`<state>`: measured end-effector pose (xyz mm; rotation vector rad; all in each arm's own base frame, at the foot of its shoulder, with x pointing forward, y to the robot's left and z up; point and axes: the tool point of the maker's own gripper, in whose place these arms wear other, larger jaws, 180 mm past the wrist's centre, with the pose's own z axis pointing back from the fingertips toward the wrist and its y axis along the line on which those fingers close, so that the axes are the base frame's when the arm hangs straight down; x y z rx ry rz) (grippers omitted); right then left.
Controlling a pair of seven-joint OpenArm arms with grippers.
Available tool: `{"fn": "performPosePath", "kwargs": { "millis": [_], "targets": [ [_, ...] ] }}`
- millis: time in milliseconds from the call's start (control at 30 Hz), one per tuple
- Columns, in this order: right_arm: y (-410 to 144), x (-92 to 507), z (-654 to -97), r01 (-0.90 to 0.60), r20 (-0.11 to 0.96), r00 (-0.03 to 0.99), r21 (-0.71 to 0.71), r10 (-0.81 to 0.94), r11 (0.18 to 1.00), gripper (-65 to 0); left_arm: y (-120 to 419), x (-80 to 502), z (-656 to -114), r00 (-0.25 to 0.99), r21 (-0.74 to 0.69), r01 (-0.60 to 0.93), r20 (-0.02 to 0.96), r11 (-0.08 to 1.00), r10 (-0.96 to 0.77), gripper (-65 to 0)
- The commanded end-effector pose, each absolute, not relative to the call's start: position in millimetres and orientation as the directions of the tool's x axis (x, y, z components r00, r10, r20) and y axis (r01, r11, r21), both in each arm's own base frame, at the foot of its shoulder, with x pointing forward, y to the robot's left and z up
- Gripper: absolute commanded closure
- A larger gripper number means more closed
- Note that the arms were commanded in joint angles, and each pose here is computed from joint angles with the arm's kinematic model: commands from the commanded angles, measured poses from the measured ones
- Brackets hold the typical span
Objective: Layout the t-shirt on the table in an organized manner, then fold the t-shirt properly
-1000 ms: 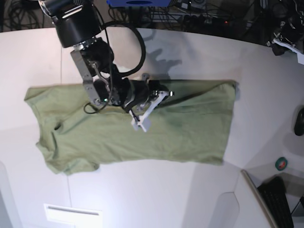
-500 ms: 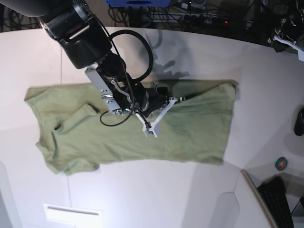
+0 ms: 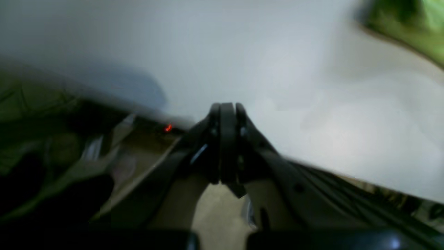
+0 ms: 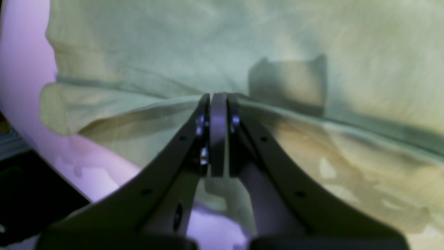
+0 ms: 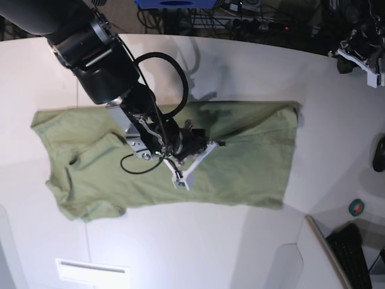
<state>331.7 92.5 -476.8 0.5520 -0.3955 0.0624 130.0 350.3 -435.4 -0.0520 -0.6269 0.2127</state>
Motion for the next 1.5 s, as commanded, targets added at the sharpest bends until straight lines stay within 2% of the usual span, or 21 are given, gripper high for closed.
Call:
{"fn": "performPosePath", "kwargs": {
  "millis": [0, 100, 267, 400, 533, 767, 967, 1167, 1300, 1467],
  "targets": [
    [101.5, 355.3, -453.0, -0.196, 0.441, 0.895, 0.515, -0.062, 0.834, 0.0, 346.7, 140.3, -422.5, 0.772, -0.098, -0.138, 0.613, 0.986, 0.169, 0.0],
    [103.2, 358.3, -445.0, -0.213, 0.442, 0.896, 0.516, -0.045, 0.829, 0.0, 313.5, 158.4, -417.0, 0.763, -0.115, -0.051, 0.636, 0.992, 0.113, 0.0],
    [90.8, 366.0, -402.1, -0.28, 0.529, 0.847, 0.528, -0.052, 0.802, 0.0, 249.4, 190.3, -426.5, 0.766, -0.191, 0.114, 0.642, 0.975, 0.036, 0.0],
    [52.3, 369.9, -377.5, -0.189, 0.504, 0.85, 0.558, -0.15, 0.808, 0.0, 219.1, 217.0, -434.5, 0.769, -0.232, 0.131, 0.638, 0.964, 0.05, 0.0],
    [11.4, 356.8, -381.8, -0.114, 0.448, 0.875, 0.557, -0.182, 0.822, 0.0, 193.8, 245.6, -432.9, 0.758, -0.25, 0.158, 0.651, 0.955, 0.045, 0.0],
    [-38.2, 315.4, -426.4, 0.003, 0.359, 0.908, 0.511, -0.216, 0.86, 0.0, 172.7, 283.1, -448.7, 0.78, -0.294, 0.163, 0.623, 0.942, 0.06, 0.0],
    [-48.0, 303.3, -439.3, 0.028, 0.364, 0.901, 0.497, -0.238, 0.867, 0.0, 174.4, 303.6, -450.0, 0.78, -0.303, 0.154, 0.622, 0.94, 0.073, 0.0],
    [-46.7, 295.6, -444.2, 0.032, 0.348, 0.908, 0.496, -0.233, 0.868, 0.0, 175.5, 330.9, -431.4, 0.742, -0.295, 0.168, 0.666, 0.941, 0.076, 0.0],
    [-47.3, 290.4, -449.4, 0.039, 0.336, 0.913, 0.492, -0.231, 0.87, 0.0, 169.3, 327.2, -419.3, 0.756, -0.266, 0.211, 0.654, 0.941, 0.015, 0.0],
    [-47.2, 289.5, -450.1, 0.042, 0.335, 0.913, 0.492, -0.233, 0.87, 0.0, 152.4, 301.7, -429.1, 0.786, -0.265, 0.257, 0.617, 0.93, -0.041, 0.0]
  ]
}}
